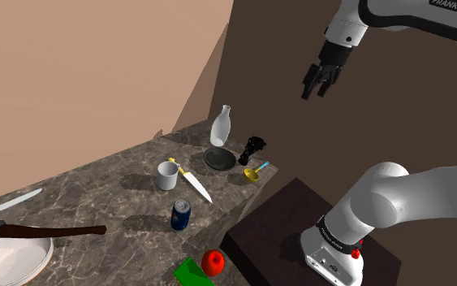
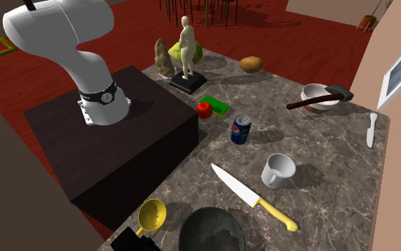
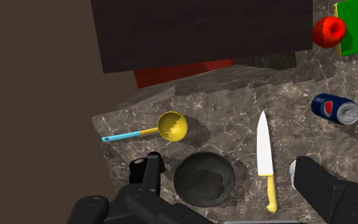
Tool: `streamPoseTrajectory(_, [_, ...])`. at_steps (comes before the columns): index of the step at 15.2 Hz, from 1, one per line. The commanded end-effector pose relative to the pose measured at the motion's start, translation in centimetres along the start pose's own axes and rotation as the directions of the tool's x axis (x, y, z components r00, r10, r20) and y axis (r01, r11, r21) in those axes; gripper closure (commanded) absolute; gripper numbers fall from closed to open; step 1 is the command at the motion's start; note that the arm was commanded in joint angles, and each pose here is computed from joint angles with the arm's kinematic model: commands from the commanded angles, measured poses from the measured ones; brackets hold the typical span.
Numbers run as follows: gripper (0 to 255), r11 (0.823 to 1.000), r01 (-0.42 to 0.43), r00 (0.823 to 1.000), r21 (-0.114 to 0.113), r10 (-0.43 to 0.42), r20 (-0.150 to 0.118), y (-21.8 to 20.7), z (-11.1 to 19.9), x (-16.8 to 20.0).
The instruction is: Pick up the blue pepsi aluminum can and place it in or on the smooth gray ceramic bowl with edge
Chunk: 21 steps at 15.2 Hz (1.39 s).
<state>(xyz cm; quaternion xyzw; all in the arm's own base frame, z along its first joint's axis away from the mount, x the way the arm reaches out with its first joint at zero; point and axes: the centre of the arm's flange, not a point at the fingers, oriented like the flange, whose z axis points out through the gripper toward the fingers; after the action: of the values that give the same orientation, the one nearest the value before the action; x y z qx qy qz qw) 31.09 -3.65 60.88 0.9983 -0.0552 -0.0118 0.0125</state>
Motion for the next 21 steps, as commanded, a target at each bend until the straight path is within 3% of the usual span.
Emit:
streamPoseTrajectory(1, [0, 1.0, 0.0, 1.0, 0.0, 0.0, 0.0, 0.0, 0.0, 0.0])
streamPoseTrajectory(21, [0, 1.0, -0.001, 1.0, 0.01, 0.001, -0.017, -17.8, 19.2, 2.0])
